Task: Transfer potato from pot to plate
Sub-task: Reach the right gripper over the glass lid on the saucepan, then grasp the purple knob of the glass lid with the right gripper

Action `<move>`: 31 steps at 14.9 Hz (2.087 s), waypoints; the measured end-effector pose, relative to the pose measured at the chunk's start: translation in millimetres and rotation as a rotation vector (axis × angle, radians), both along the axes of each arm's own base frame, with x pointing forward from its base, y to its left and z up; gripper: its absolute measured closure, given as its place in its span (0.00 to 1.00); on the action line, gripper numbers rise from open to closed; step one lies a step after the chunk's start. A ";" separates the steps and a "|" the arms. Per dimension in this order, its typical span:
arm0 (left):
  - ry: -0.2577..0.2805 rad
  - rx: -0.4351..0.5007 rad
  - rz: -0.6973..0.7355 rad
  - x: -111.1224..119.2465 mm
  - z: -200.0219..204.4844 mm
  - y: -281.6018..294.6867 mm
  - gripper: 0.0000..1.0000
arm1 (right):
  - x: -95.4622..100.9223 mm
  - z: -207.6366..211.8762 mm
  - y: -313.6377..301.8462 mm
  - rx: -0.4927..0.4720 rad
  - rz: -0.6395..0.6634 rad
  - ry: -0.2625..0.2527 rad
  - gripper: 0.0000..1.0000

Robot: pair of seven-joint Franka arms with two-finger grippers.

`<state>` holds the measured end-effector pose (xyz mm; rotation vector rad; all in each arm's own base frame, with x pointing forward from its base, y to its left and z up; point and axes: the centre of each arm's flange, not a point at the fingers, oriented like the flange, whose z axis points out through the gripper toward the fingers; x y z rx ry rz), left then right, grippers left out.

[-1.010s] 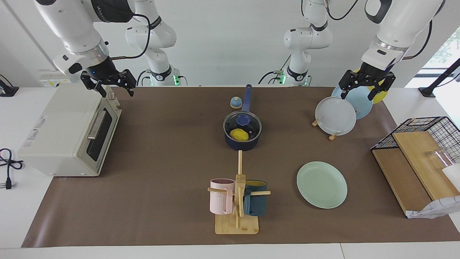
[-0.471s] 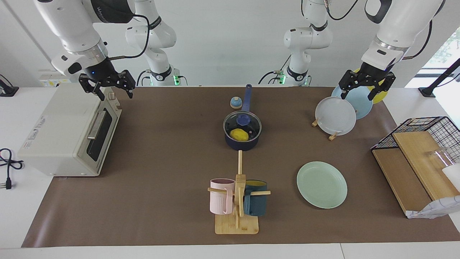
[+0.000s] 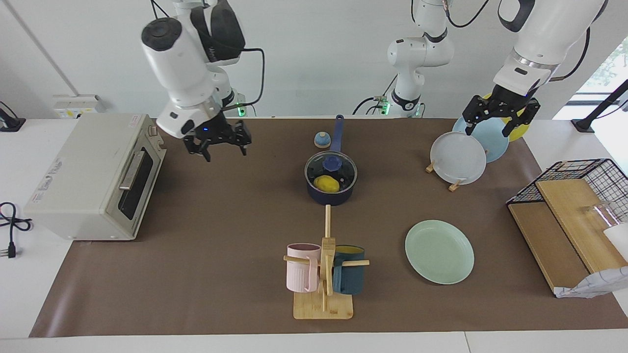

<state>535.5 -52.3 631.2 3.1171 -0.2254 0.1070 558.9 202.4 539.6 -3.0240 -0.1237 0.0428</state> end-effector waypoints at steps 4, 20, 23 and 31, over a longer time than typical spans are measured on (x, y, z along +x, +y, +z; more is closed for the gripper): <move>0.000 0.000 0.000 0.0 0.0 0.0 0.00 | -57.7 -4.0 157.7 -0.064 -0.053 -0.030 0.00; 0.002 0.000 -0.002 -0.1 -1.2 -0.8 0.00 | -96.0 -118.9 226.8 -0.065 0.010 -0.123 0.00; 0.002 0.000 -0.004 -0.2 -1.2 -1.9 0.00 | -97.5 -121.8 227.7 -0.051 0.050 -0.144 0.00; 0.003 0.001 -0.021 -1.2 -1.4 -11.1 0.00 | -103.6 -133.7 222.4 -0.040 0.087 -0.170 0.03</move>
